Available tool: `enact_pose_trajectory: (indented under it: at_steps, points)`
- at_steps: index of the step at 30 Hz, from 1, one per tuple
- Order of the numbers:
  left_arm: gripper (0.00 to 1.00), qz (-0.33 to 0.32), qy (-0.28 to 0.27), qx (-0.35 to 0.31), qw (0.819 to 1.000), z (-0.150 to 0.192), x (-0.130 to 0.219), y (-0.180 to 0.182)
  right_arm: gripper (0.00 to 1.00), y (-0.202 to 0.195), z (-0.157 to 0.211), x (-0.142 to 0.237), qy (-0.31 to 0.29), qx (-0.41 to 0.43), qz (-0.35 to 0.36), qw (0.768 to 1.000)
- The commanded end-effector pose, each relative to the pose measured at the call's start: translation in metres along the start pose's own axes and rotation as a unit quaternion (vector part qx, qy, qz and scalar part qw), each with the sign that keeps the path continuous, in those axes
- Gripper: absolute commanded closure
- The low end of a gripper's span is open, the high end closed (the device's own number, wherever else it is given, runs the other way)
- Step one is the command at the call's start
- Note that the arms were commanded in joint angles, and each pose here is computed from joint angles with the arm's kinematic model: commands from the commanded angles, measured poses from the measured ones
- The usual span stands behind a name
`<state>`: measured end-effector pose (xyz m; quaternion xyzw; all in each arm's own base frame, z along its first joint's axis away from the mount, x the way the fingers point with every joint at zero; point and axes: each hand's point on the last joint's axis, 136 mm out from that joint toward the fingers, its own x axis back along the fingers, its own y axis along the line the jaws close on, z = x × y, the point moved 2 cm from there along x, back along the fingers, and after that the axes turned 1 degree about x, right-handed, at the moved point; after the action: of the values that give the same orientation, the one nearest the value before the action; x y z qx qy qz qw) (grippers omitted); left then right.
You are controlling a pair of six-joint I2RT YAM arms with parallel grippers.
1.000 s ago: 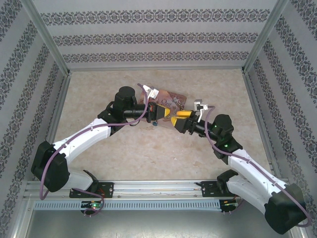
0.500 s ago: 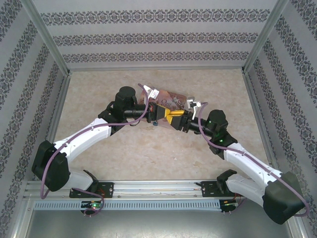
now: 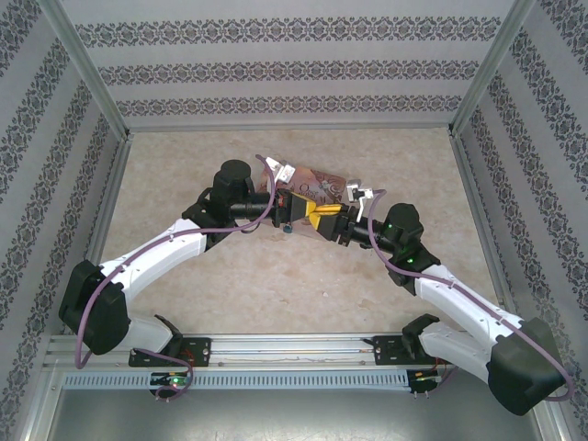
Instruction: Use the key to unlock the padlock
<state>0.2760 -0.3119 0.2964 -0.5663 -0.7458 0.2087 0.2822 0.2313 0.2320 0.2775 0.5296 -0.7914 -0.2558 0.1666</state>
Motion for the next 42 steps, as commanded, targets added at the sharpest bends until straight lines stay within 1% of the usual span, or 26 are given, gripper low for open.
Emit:
enact_pose_trajectory:
  at_steps: [1, 5, 19, 24, 33, 39, 41, 42]
  points:
    - [1.00, 0.018, -0.029, -0.034, 0.999, -0.020, 0.003, -0.010, 0.62, 0.002, 0.002, 0.006, -0.003, 0.018, -0.008, 1.000]
    - [1.00, 0.018, -0.028, -0.035, 0.999, -0.020, 0.003, -0.011, 0.65, 0.002, 0.000, 0.008, -0.008, 0.020, -0.004, 1.000]
    - [1.00, 0.020, -0.028, -0.035, 0.999, -0.022, 0.003, -0.011, 0.73, 0.004, -0.012, -0.001, -0.007, 0.025, -0.016, 1.000]
    - [1.00, 0.020, -0.029, -0.036, 0.999, -0.022, 0.003, -0.012, 0.80, 0.004, -0.015, -0.004, -0.006, 0.023, -0.017, 1.000]
    - [1.00, 0.017, -0.036, -0.036, 0.999, -0.023, 0.005, -0.012, 1.00, -0.002, -0.010, -0.005, 0.002, 0.014, -0.013, 1.000]
    - [1.00, 0.012, -0.043, -0.039, 0.998, -0.025, 0.006, -0.012, 1.00, -0.004, -0.010, -0.002, 0.001, 0.017, -0.006, 1.000]
    - [0.94, 0.010, -0.046, -0.043, 0.998, -0.026, 0.008, -0.013, 1.00, -0.006, -0.009, -0.001, 0.004, 0.019, 0.001, 1.000]
    - [0.89, 0.007, -0.051, -0.047, 0.998, -0.028, 0.010, -0.014, 1.00, -0.007, -0.008, 0.000, 0.004, 0.023, 0.004, 1.000]
